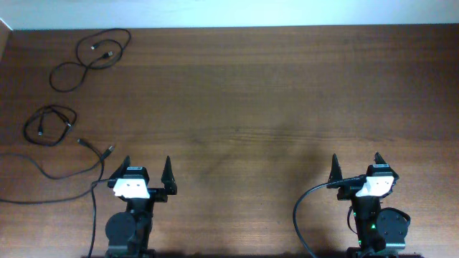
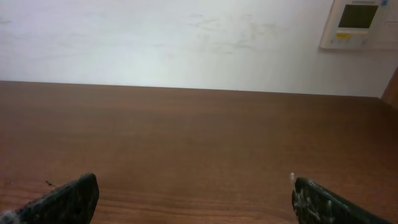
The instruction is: Untangle cables
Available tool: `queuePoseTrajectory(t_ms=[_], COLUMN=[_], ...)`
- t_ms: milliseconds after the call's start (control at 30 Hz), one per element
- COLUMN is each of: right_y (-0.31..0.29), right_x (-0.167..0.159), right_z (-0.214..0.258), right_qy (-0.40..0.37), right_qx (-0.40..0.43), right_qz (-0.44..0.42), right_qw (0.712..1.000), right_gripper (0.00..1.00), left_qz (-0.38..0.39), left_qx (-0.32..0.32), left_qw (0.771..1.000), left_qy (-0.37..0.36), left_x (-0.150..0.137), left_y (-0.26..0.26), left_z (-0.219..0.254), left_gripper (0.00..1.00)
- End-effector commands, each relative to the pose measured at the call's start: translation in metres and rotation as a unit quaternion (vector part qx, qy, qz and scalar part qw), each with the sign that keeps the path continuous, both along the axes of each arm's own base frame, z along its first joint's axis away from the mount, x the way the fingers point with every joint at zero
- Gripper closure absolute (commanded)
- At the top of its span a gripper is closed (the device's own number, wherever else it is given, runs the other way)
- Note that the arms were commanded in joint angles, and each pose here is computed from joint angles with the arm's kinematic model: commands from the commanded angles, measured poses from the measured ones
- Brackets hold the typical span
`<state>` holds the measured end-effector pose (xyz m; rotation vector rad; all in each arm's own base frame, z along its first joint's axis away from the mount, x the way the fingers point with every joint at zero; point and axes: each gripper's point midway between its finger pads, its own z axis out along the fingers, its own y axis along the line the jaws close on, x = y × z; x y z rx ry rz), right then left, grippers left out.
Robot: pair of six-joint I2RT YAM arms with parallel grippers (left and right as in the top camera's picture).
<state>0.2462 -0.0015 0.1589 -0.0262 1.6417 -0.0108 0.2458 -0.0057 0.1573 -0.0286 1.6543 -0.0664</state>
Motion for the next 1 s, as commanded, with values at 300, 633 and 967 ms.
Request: queuePoseTrajectory(t_ms=[300,633,967], right_y=[-0.0026,-0.0026,-0.0026], right_x=[-0.0003,-0.0003,-0.0002], right_z=[-0.0026,-0.0026,-0.0025], right_qy=[0.002,0.002,0.002], right_qx=[0.0,0.0,0.0], right_qz=[-0.006,-0.006,-0.006], right_qw=[1.0,1.0,1.0], right_gripper=[0.02,0.01,0.02], left_qz=[0.003,-0.008,-0.008], left_qx=[0.038,0.037,0.037], left_qw=[0.999,0.999,0.999], left_qy=[0.002,-0.003,-0.003], left_x=[-0.0001,0.0,0.0], left_y=[0.0027,-0.0013,-0.0013], left_z=[-0.0033,-0.0013,-0.0013], left_gripper=[0.01,0.01,0.01])
